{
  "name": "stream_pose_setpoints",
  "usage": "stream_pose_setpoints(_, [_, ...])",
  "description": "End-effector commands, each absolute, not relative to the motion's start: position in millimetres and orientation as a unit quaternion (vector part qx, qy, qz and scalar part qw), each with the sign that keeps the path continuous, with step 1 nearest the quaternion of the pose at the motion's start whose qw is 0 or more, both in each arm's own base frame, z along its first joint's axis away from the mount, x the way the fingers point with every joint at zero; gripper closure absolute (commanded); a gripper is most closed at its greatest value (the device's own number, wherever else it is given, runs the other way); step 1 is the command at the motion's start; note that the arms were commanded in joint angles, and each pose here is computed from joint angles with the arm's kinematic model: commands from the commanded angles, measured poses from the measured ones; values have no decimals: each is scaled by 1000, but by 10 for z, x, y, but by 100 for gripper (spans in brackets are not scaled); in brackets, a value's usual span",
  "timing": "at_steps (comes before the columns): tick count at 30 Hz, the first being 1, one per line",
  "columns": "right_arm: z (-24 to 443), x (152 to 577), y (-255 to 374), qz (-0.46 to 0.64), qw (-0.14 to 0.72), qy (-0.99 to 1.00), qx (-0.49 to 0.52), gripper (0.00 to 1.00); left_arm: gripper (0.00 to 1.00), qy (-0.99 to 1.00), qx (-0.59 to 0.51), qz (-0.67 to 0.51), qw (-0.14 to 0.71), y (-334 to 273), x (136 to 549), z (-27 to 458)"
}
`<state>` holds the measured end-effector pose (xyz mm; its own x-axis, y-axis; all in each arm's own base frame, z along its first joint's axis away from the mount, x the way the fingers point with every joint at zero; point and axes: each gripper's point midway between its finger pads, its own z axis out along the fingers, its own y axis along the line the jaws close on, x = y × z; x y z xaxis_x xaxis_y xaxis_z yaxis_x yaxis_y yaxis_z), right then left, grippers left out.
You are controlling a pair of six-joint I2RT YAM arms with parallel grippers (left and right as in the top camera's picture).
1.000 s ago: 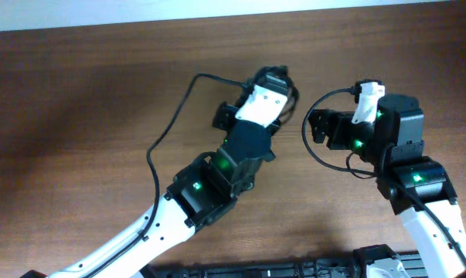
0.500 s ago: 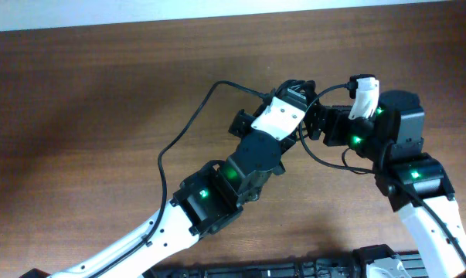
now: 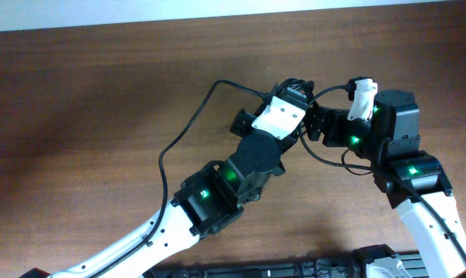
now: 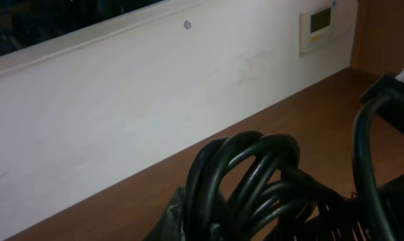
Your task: Untangle cables
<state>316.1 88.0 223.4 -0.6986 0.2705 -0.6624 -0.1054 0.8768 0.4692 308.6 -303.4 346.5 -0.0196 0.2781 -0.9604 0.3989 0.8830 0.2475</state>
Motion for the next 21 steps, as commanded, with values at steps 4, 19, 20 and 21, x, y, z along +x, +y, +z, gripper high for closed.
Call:
stream_pose_setpoints(4, [2116,3164,732,203,380,900,65,15,100,696,194,-59,688,-2930,3086,3778])
stream_pose_setpoints(19, [1787,2934,-19,-7,342,927,151,14,100,704,188,-41,684,-2771,3042,3810])
stream_pose_setpoints(20, [1783,2926,-38,-12,342,927,153,14,100,707,174,-24,685,-2697,3067,3804])
stream_pose_setpoints(21, [1779,2919,-50,-16,341,927,154,14,100,710,159,-7,685,-2620,3087,3806])
